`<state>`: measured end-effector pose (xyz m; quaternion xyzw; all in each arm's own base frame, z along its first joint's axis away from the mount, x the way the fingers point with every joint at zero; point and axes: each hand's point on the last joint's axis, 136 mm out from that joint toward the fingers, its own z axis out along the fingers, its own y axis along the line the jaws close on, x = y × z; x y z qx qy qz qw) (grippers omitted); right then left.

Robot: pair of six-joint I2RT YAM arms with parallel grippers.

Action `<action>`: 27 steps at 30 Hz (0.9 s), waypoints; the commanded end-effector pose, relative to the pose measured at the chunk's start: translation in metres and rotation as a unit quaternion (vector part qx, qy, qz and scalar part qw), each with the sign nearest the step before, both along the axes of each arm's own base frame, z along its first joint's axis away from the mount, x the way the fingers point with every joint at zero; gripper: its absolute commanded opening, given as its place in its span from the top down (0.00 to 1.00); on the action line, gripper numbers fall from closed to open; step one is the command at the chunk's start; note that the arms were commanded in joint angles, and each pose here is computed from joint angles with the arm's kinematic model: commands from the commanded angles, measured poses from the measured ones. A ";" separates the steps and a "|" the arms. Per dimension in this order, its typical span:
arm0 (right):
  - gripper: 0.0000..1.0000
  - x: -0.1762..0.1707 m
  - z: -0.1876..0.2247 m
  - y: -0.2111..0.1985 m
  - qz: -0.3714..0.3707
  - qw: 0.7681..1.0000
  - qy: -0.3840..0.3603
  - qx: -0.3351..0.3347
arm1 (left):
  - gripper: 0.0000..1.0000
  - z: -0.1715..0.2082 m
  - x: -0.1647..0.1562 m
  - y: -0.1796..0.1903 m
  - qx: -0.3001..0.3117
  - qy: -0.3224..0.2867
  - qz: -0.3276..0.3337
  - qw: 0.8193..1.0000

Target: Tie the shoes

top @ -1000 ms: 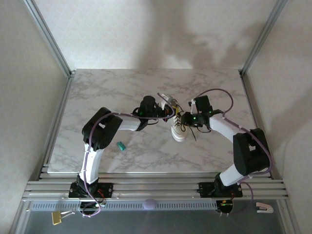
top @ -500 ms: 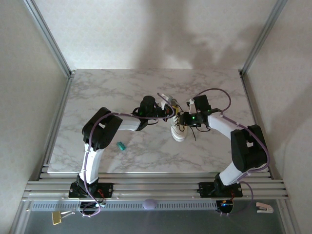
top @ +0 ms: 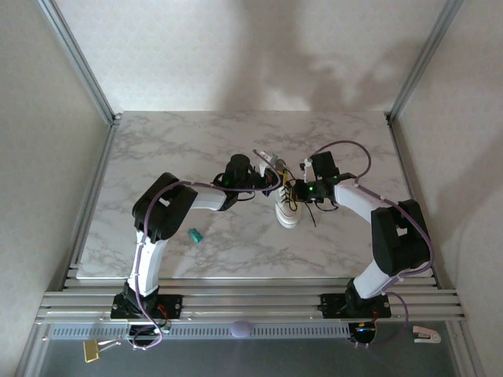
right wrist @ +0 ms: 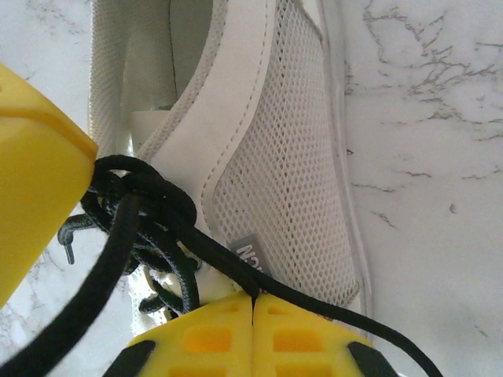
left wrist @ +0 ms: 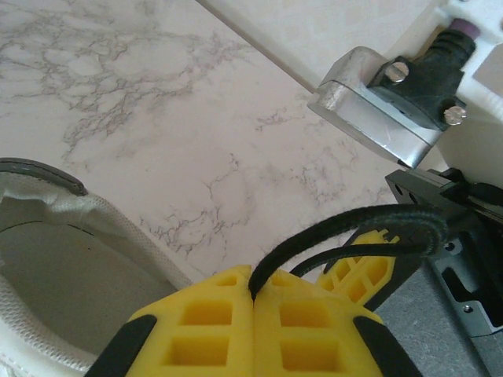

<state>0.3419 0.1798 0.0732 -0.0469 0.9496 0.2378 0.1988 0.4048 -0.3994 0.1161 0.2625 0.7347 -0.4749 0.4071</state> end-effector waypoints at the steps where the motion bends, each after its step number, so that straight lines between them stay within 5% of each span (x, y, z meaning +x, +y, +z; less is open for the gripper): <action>1: 1.00 -0.006 0.014 -0.008 -0.020 1.000 -0.020 -0.007 | 1.00 0.008 0.006 0.001 -0.017 -0.012 0.002 1.000; 12: 1.00 -0.018 0.023 -0.041 -0.108 0.992 -0.043 -0.039 | 1.00 0.006 0.007 0.004 -0.015 -0.011 0.008 1.000; 27: 1.00 -0.034 0.002 -0.065 -0.173 0.981 0.017 -0.087 | 1.00 0.004 0.010 0.012 -0.012 -0.009 0.024 1.000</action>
